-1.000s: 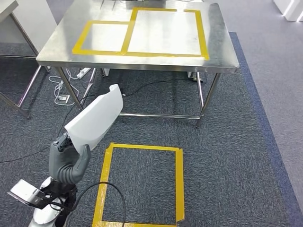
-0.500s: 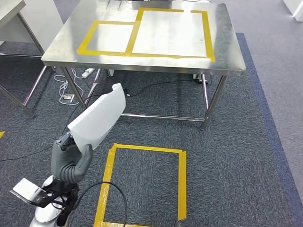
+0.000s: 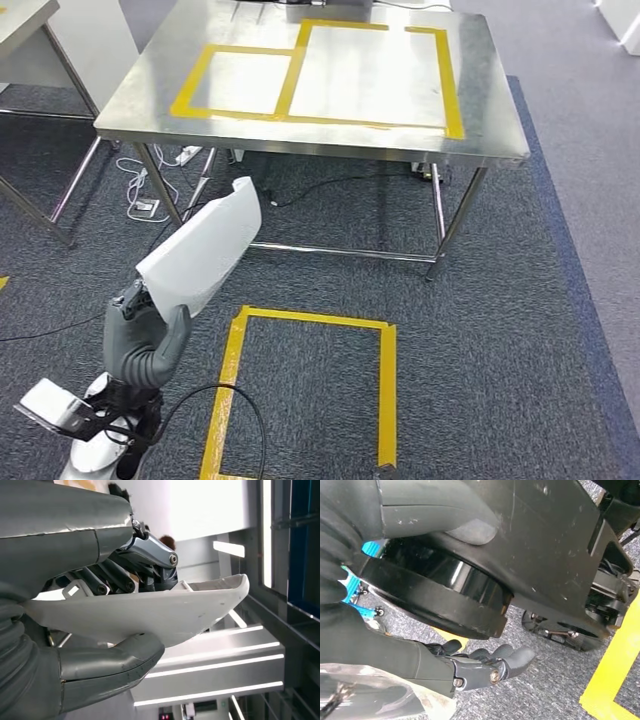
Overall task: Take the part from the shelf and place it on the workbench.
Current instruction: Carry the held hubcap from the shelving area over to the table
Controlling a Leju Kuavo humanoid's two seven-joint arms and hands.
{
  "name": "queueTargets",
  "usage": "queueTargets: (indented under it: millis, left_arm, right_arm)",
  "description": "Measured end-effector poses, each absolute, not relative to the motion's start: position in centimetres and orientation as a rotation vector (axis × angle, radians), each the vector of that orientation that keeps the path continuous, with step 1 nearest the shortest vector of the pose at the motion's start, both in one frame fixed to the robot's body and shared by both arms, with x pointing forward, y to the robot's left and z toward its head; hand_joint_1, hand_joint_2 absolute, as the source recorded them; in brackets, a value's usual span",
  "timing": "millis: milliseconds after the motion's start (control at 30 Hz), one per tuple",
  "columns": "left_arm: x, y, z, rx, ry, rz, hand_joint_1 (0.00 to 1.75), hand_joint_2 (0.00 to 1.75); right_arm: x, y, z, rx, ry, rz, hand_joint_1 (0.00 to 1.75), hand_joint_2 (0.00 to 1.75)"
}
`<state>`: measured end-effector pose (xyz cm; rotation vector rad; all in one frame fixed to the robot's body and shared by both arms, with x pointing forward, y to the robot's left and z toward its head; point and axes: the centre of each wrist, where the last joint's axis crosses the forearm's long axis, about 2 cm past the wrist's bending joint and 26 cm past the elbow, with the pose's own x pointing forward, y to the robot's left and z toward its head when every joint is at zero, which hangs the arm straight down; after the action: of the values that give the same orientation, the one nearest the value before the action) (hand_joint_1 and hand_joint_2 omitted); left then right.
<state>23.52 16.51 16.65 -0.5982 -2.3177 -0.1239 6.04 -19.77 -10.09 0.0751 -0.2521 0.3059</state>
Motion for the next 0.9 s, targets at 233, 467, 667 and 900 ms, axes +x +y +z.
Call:
queueTargets:
  millis: [233, 467, 667, 900]
  left_arm:
    - [23.53, 16.44, 16.69, -0.6, -2.319, -0.123, 1.75, 1.75]
    - [23.53, 16.36, 16.73, -0.603, -2.319, -0.122, 1.75, 1.75]
    - [23.48, 16.35, 16.69, -0.604, -2.318, -0.124, 1.75, 1.75]
    - [23.46, 16.38, 16.64, -0.603, -2.316, -0.126, 1.75, 1.75]
  right_arm:
    - [6.49, -19.77, -10.02, 0.075, -0.265, 0.303, 0.0, 1.75]
    - [6.05, -19.8, -10.09, 0.077, -0.25, 0.306, 0.0, 1.75]
    - [6.02, -19.78, -10.09, 0.08, -0.25, 0.306, 0.0, 1.75]
    - [5.95, -19.78, -10.1, 0.081, -0.248, 0.306, 0.0, 1.75]
